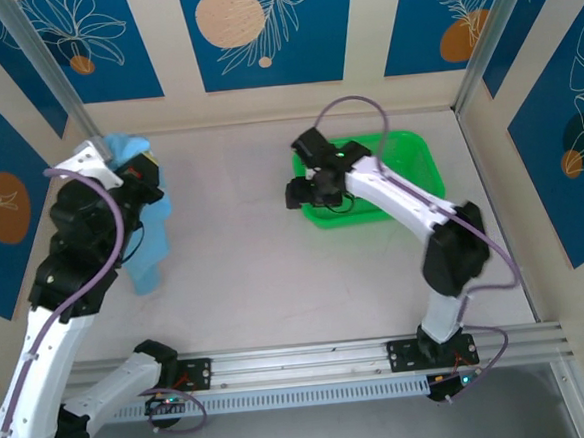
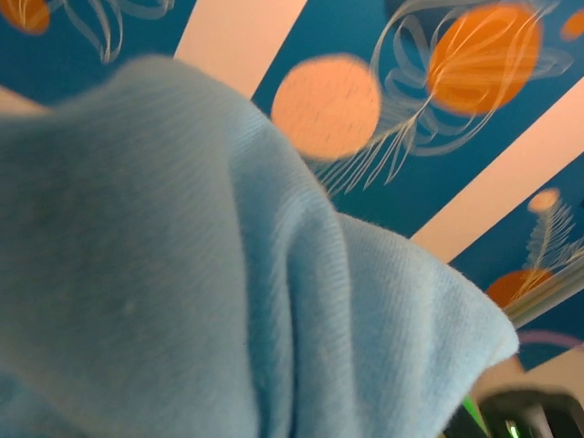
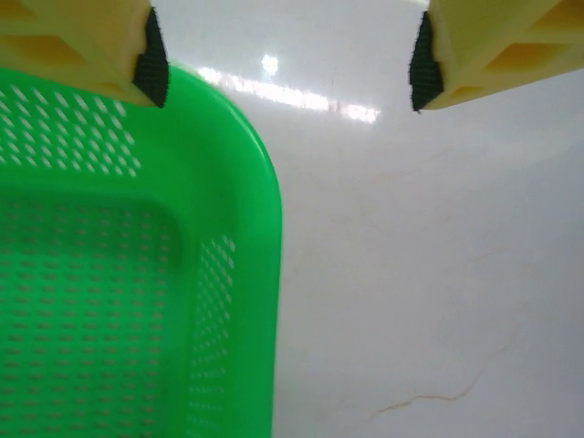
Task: Fold and stack the t-shirts
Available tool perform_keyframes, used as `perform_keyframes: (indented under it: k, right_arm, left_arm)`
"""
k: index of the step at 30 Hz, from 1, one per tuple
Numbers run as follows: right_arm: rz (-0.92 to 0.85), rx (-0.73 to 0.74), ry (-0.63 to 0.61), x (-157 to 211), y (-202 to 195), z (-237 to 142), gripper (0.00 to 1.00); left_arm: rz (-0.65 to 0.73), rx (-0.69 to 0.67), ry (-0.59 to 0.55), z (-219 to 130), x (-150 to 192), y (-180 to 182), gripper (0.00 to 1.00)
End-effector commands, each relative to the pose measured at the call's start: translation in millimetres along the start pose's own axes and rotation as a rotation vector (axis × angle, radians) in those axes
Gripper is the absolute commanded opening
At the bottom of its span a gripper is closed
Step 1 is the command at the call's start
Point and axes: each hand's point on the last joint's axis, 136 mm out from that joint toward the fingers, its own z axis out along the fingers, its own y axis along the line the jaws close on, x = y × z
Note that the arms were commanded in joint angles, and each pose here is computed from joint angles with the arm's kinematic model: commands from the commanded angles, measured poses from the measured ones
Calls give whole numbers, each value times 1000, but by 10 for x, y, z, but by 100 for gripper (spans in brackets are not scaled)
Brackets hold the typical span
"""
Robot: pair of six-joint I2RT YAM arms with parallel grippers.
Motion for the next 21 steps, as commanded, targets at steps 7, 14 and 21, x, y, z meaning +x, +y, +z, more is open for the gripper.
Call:
perform_keyframes:
  k: [7, 14, 21]
  right_arm:
    - [-50, 233, 80, -316, -391, 698, 49]
    - [-85, 240, 7, -769, -839, 788, 11]
    - [-68, 253, -13, -1197, -1431, 906, 4]
  left_arm:
    - [-55, 76, 342, 623, 1559, 346, 0]
    - [3, 86, 528, 821, 2628, 645, 0]
    - [60, 114, 621, 917, 2987, 579, 0]
